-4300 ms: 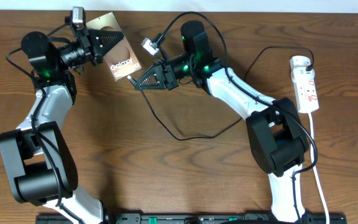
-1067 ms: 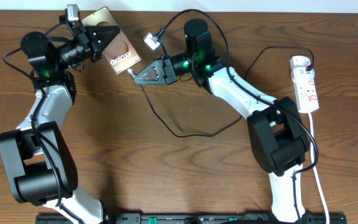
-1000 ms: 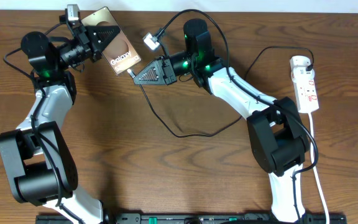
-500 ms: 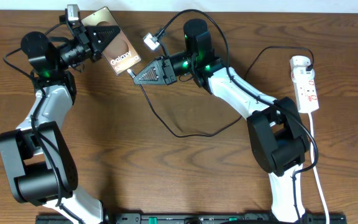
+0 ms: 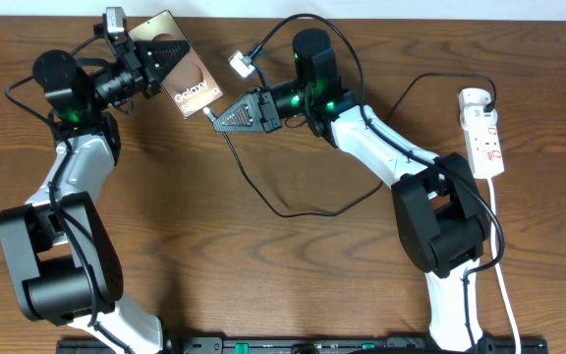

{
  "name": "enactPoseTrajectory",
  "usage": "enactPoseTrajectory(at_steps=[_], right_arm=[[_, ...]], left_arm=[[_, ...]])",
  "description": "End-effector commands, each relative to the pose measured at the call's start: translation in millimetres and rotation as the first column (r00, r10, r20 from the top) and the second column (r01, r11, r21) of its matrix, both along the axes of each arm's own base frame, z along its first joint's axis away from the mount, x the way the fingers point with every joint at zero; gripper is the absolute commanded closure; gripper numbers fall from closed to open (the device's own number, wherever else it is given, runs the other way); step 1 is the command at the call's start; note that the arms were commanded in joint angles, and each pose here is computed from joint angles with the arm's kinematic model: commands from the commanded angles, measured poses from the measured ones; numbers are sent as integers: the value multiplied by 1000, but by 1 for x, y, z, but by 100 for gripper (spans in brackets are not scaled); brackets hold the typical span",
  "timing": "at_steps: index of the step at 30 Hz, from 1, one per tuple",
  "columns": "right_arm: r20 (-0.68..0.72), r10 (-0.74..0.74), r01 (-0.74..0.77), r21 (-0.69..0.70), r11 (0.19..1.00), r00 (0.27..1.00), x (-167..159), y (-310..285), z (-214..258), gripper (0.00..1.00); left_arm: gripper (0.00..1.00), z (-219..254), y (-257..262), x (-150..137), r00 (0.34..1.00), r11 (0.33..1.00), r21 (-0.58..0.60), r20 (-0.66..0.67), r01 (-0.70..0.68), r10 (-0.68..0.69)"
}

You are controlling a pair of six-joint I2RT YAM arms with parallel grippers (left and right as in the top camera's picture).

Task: Plug charger to phone and switch on socket

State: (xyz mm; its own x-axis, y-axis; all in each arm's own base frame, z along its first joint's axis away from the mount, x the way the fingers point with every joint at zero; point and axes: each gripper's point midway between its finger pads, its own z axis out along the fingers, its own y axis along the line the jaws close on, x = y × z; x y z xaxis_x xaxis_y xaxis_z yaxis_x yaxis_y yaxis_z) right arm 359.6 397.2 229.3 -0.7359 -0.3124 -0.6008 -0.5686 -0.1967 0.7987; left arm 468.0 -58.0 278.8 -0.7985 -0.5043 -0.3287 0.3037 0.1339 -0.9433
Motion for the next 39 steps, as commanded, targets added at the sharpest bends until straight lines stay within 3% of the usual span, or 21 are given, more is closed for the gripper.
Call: enactPoseTrajectory(at_steps=[1, 39], right_arm=[[5, -27, 27, -1, 1000, 1000, 9, -2, -2, 99], [-67, -64, 62, -32, 998, 996, 13, 4, 1, 99]], left_arm=[[93, 7, -1, -4, 999, 1000, 14, 33, 18, -19], [93, 6, -5, -8, 997, 998, 39, 65, 45, -48]])
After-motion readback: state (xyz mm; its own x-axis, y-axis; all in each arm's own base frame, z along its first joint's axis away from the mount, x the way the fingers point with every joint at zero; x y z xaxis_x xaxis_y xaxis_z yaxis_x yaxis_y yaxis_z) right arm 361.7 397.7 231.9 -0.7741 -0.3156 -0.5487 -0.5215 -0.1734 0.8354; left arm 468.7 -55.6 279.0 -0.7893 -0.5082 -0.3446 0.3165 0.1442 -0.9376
